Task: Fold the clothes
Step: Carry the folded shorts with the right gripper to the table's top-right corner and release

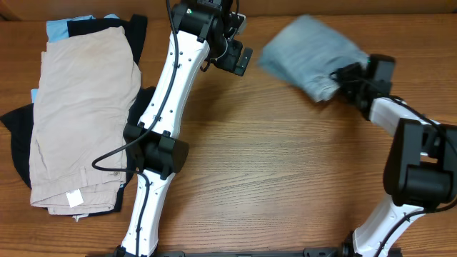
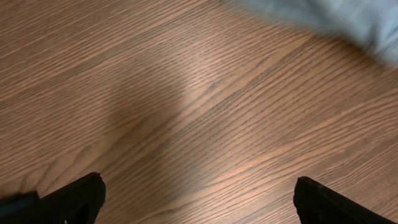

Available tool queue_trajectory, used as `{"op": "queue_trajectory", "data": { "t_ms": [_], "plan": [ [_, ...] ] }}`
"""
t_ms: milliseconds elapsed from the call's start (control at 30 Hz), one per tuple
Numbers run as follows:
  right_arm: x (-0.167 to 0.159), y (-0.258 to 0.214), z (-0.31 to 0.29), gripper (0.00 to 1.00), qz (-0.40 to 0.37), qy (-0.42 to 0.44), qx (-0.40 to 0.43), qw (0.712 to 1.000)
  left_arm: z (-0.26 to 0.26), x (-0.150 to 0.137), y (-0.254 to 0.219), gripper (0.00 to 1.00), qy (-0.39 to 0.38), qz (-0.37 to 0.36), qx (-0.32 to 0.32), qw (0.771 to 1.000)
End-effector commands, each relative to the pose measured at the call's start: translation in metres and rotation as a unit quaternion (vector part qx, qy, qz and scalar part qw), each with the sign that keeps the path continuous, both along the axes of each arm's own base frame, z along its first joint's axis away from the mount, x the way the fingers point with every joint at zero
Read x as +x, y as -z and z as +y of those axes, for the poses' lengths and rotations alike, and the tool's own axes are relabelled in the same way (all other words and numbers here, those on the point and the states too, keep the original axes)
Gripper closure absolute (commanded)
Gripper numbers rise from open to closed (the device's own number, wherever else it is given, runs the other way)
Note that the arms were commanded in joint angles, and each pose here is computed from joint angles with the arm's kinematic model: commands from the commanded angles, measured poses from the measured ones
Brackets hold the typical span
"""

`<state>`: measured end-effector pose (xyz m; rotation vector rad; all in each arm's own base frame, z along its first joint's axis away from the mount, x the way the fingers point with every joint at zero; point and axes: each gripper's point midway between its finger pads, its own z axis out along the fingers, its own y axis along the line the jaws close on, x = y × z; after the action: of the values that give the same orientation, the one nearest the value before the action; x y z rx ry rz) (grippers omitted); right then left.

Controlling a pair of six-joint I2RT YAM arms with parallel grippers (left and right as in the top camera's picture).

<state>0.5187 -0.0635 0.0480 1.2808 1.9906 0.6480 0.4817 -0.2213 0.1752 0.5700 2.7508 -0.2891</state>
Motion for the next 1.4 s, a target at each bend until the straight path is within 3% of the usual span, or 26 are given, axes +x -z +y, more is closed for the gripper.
{"op": "queue_trajectory", "data": {
  "t_ms": [0, 167, 300, 533, 1133, 1200, 1233, 1300, 1333, 1367],
  "plan": [
    [-0.007, -0.009, -0.078, 0.96, -0.012, 0.198, -0.058, 0.979, 0.005, 0.005, -0.003, 0.0, -0.013, -0.009, 0.002, 1.0],
    [-0.002, -0.021, -0.11, 0.96, -0.056, 0.263, -0.102, 0.958, 0.005, 0.007, -0.003, 0.0, -0.013, -0.012, 0.001, 1.0],
    [0.003, 0.001, -0.126, 0.96, -0.093, 0.329, -0.071, 0.937, 0.002, 0.013, -0.006, 0.0, -0.013, -0.026, -0.004, 1.0],
    [0.005, 0.017, -0.148, 0.96, -0.123, 0.36, -0.079, 0.921, 0.0, 0.018, -0.008, 0.0, -0.013, -0.036, -0.009, 0.999],
    [0.043, -0.045, -0.173, 0.92, -0.18, 0.24, -0.18, 0.937, -0.004, 0.029, -0.012, 0.0, -0.013, -0.059, -0.018, 0.998],
    [0.044, -0.048, -0.174, 0.83, -0.183, 0.24, -0.181, 0.936, -0.004, 0.029, -0.012, 0.0, -0.013, -0.06, -0.019, 0.998],
    [0.044, -0.048, -0.174, 0.62, -0.183, 0.24, -0.181, 0.936, -0.004, 0.029, -0.012, 0.0, -0.013, -0.06, -0.019, 0.998],
    [0.044, -0.048, -0.175, 0.08, -0.183, 0.24, -0.181, 0.936, -0.005, 0.029, -0.012, 0.0, -0.013, -0.06, -0.019, 0.998],
    [0.045, -0.049, -0.174, 0.0, -0.183, 0.233, -0.183, 0.937, -0.005, 0.029, -0.012, 0.0, -0.013, -0.06, -0.019, 0.998],
    [0.046, -0.052, -0.171, 0.0, -0.187, 0.219, -0.189, 0.939, -0.005, 0.029, -0.012, 0.0, -0.013, -0.06, -0.019, 0.998]
  ]
}}
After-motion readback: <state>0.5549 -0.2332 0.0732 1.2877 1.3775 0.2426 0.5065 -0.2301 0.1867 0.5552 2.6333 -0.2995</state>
